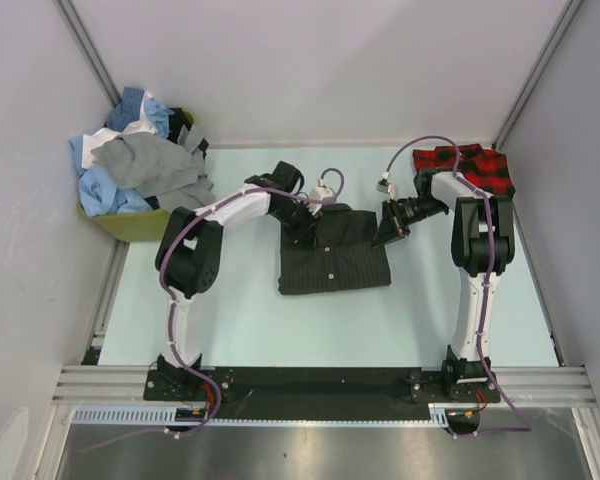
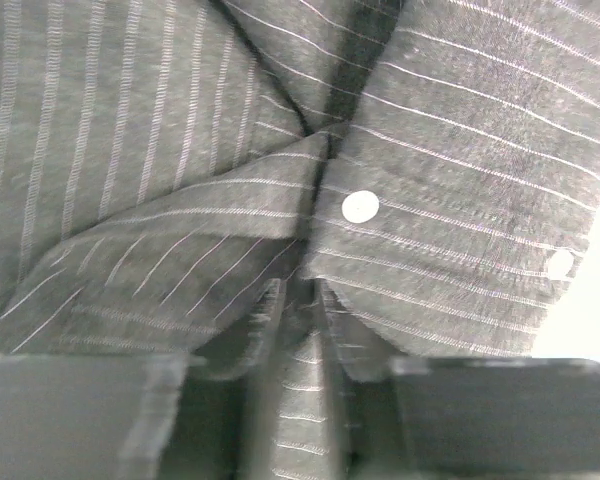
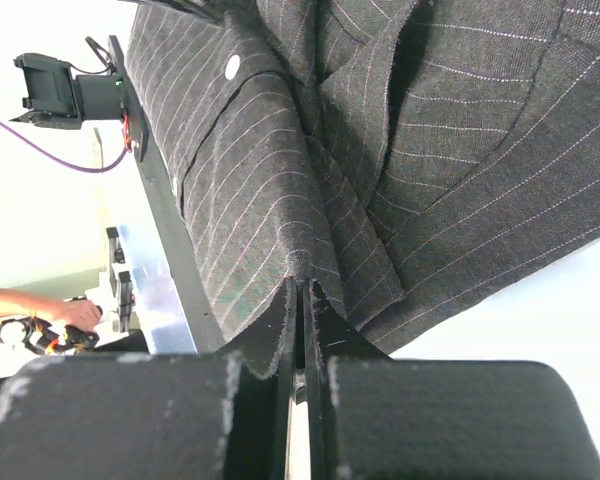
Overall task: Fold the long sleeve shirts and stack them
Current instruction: Fold the shirt
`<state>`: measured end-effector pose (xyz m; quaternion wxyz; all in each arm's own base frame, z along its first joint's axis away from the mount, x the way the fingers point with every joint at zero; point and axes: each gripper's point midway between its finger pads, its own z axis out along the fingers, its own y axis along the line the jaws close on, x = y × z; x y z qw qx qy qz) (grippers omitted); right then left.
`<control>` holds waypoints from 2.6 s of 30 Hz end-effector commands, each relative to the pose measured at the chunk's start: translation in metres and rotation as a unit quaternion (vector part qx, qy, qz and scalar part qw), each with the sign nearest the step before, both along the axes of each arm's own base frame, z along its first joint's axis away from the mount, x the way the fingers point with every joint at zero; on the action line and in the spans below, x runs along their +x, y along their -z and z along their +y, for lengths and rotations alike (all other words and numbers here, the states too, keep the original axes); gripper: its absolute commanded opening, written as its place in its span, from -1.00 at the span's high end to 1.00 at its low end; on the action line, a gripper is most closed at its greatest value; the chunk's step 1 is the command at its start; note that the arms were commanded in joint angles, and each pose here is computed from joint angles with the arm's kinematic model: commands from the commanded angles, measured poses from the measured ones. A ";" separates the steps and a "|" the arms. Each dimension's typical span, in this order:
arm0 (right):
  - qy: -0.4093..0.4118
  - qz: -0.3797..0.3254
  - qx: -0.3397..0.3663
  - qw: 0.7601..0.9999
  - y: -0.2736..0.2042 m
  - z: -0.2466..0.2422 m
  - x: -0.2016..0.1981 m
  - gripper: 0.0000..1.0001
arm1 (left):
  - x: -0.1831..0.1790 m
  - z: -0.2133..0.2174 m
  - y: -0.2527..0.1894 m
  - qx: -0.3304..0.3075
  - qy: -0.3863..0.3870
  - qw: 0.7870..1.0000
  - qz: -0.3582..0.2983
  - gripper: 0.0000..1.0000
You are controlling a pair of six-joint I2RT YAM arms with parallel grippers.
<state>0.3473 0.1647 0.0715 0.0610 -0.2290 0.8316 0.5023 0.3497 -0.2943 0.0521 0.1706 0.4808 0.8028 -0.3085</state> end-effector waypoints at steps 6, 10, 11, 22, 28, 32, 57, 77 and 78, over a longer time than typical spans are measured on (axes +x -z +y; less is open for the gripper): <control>0.015 -0.050 0.007 0.999 -0.024 -0.002 0.016 1.00 | -0.002 0.039 -0.059 -0.099 -0.085 0.988 0.078 -0.12; 0.027 -0.047 0.005 0.999 -0.022 -0.005 0.020 1.00 | -0.013 0.047 -0.044 -0.094 -0.106 0.982 0.125 -0.21; 0.032 -0.046 0.004 0.998 -0.021 -0.006 0.022 1.00 | -0.015 0.047 -0.039 -0.089 -0.109 0.981 0.135 -0.22; 0.046 -0.045 0.001 0.998 -0.016 -0.009 0.023 1.00 | -0.031 0.047 -0.025 -0.091 -0.118 0.972 0.182 -0.17; 0.047 -0.057 0.007 0.997 -0.025 -0.006 0.025 1.00 | -0.028 0.052 -0.025 -0.082 -0.139 0.971 0.174 -0.12; 0.044 -0.052 0.008 0.998 -0.024 -0.004 0.022 1.00 | -0.018 0.063 -0.017 -0.059 -0.169 0.972 0.152 -0.32; 0.058 -0.087 0.006 0.994 -0.046 -0.005 0.049 1.00 | 0.013 0.074 -0.063 -0.099 -0.172 0.976 0.086 1.00; 0.150 -0.170 0.022 0.974 -0.028 0.001 0.192 1.00 | 0.143 0.087 -0.039 -0.039 -0.259 0.964 -0.041 1.00; 0.153 -0.175 0.023 0.972 -0.022 0.003 0.198 1.00 | 0.147 0.090 -0.034 -0.029 -0.266 0.963 -0.045 1.00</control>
